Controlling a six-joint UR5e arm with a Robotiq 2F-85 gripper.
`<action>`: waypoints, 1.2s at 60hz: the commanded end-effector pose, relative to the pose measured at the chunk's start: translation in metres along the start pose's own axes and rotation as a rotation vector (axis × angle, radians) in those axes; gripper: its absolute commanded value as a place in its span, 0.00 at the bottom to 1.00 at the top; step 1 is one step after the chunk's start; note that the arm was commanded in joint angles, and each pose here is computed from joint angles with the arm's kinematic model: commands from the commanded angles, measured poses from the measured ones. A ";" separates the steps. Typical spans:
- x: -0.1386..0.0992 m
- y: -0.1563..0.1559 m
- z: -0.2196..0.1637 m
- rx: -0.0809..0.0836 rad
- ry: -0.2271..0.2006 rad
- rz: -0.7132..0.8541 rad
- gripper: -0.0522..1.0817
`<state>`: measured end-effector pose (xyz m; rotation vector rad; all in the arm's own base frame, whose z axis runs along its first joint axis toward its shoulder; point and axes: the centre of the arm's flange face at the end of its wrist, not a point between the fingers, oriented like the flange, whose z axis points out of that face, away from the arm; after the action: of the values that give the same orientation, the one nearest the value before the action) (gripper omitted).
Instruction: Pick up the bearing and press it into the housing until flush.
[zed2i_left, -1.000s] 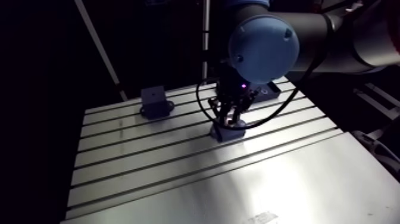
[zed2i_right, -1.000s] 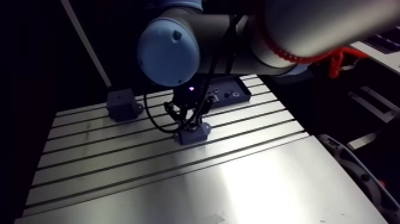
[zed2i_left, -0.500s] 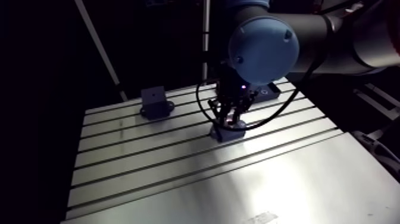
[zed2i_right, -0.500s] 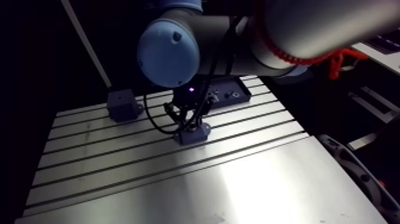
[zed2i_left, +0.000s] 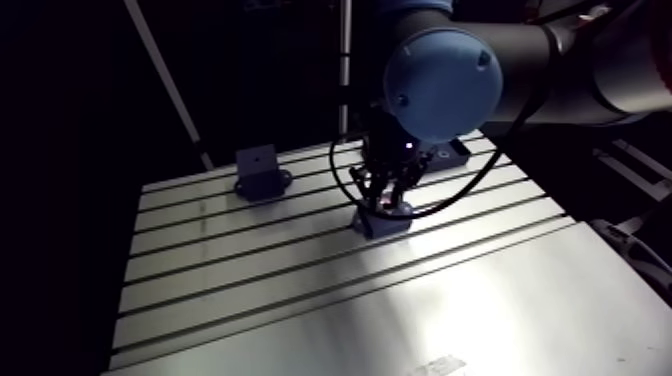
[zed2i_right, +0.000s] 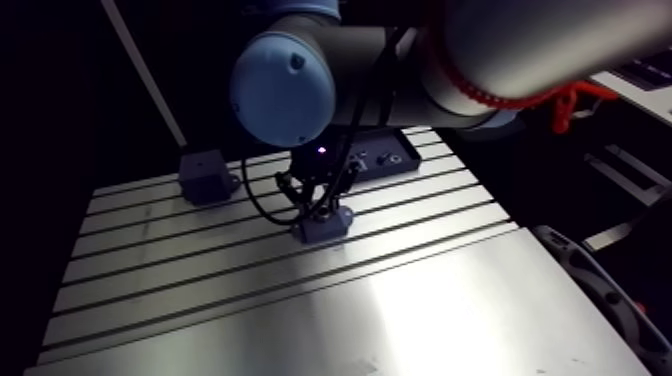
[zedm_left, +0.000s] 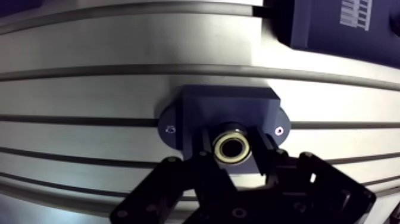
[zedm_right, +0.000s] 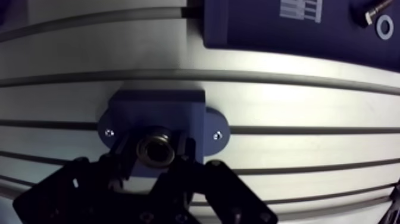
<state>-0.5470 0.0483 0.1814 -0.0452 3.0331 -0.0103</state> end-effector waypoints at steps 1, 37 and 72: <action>0.000 0.000 0.000 0.000 -0.001 0.001 0.69; 0.000 0.000 0.000 0.000 0.001 0.000 0.69; 0.001 0.000 -0.001 -0.001 0.002 0.001 0.68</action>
<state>-0.5471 0.0479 0.1816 -0.0455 3.0337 -0.0099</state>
